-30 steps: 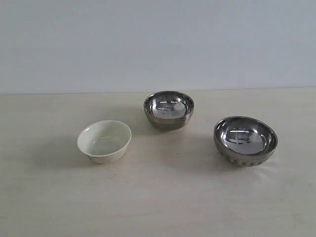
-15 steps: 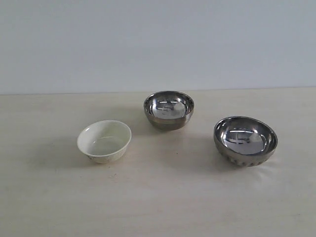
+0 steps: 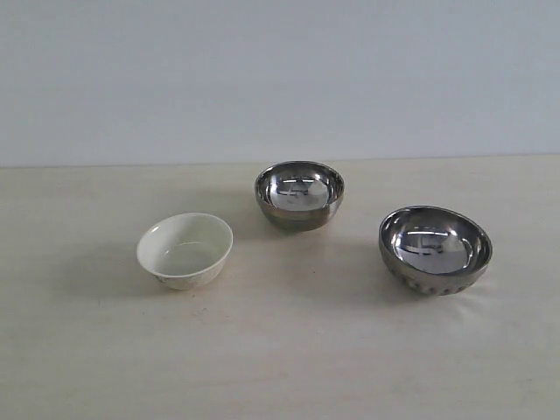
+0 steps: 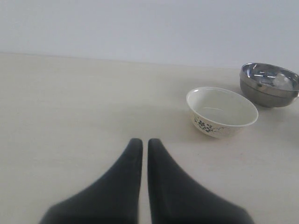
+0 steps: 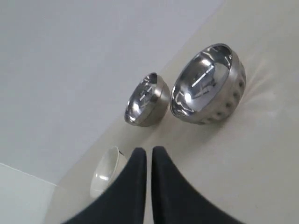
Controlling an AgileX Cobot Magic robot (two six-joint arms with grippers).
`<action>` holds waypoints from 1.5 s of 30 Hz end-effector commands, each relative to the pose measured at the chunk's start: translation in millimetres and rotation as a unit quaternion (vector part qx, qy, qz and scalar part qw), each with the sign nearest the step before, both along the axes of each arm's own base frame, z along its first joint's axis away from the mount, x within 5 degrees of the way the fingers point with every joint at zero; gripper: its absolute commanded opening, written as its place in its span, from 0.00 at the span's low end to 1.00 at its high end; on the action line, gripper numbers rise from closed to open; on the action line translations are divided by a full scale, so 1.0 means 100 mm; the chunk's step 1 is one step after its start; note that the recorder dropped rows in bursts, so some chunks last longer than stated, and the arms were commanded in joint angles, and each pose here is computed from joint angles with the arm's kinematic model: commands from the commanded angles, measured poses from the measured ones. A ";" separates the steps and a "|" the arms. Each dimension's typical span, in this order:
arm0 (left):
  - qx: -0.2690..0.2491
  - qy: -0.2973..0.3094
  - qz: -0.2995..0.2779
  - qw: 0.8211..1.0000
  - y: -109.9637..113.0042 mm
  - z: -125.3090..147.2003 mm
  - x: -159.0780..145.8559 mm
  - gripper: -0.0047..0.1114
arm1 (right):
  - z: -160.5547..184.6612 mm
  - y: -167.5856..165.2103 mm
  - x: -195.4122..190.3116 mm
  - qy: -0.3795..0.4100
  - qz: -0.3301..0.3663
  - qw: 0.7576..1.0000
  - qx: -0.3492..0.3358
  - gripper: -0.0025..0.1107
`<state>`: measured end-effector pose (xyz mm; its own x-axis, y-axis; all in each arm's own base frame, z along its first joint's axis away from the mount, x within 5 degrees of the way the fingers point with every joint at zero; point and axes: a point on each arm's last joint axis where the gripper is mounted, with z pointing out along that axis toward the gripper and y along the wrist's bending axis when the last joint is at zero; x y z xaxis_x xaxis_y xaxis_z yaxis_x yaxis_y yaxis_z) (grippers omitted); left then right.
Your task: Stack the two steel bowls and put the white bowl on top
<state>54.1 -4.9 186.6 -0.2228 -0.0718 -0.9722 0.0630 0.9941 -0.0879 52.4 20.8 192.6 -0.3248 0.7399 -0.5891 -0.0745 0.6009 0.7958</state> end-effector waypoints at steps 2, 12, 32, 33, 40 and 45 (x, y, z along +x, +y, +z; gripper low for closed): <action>-0.001 0.001 0.002 1.000 0.00 -0.01 0.00 0.07 | 0.17 -0.07 0.02 -0.102 -0.038 0.994 -0.020 0.02; -0.001 0.001 0.002 1.000 0.00 -0.01 0.00 0.07 | 1.41 0.03 0.41 -0.155 -0.021 0.975 -0.160 0.02; -0.001 0.001 0.002 1.000 0.00 -0.01 0.00 0.07 | 1.00 1.01 3.61 0.172 0.248 0.879 -0.368 0.48; -0.001 0.001 0.002 1.000 0.00 -0.01 0.00 0.07 | 0.92 1.03 3.68 0.176 0.250 0.878 -0.369 0.51; -0.001 0.001 0.002 1.000 0.00 -0.01 0.00 0.07 | 0.34 1.29 3.98 0.198 0.264 0.870 -0.367 0.52; -0.001 0.001 0.002 1.000 0.00 -0.01 0.00 0.07 | 0.00 1.44 4.10 0.190 0.254 0.876 -0.364 0.52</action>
